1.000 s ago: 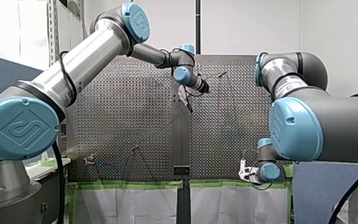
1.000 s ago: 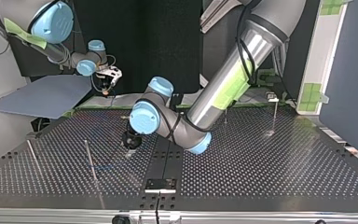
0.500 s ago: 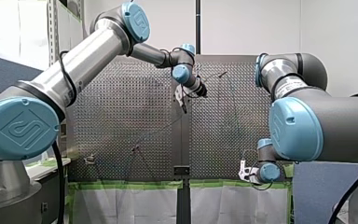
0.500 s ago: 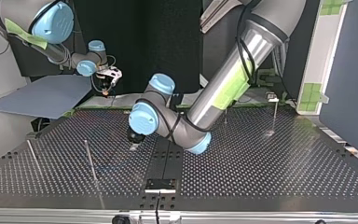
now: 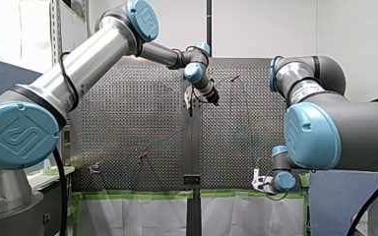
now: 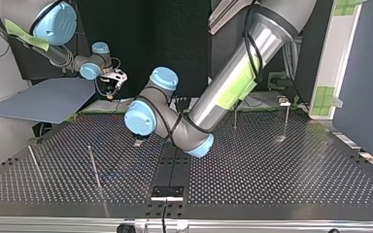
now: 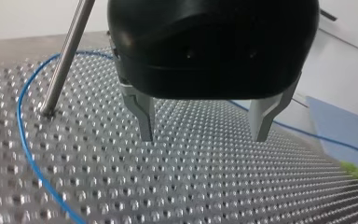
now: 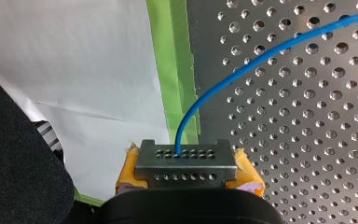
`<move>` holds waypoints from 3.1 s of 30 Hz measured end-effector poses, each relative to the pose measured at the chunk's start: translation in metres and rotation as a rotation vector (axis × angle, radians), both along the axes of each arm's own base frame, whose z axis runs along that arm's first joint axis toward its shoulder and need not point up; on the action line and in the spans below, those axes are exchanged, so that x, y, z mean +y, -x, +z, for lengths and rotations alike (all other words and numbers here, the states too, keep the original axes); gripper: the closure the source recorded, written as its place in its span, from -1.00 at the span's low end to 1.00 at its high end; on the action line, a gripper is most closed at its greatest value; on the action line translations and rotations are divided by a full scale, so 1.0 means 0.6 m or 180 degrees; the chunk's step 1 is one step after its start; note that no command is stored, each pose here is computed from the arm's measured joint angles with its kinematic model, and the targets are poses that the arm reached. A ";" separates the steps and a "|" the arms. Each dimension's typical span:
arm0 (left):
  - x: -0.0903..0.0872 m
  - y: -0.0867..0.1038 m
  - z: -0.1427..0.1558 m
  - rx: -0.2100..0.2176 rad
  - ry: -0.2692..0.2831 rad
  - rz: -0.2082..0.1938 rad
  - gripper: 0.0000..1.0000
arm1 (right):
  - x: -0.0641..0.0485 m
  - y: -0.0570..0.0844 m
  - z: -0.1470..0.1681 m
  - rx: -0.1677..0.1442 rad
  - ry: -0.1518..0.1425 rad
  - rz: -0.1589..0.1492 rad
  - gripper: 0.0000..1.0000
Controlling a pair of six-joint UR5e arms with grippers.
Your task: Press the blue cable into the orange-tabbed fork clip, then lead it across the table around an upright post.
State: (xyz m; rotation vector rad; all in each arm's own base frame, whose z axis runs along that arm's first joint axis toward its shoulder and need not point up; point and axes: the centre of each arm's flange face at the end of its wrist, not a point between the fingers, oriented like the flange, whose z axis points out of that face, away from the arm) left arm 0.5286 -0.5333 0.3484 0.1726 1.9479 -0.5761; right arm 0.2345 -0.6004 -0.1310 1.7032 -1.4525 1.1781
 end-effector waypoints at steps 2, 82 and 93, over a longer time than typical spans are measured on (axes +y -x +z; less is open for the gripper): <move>0.000 0.008 0.010 -0.0009 -0.0051 -0.0026 -1.00 | 0.000 0.000 0.000 0.0001 0.0000 0.0001 1.00; -0.019 0.083 0.208 -0.0677 -0.0282 -0.0008 -1.00 | 0.000 -0.015 0.005 0.0018 -0.0039 0.0049 1.00; -0.012 0.090 0.201 -0.0591 -0.0370 0.0015 -1.00 | 0.000 -0.015 0.004 0.0017 -0.0041 0.0051 1.00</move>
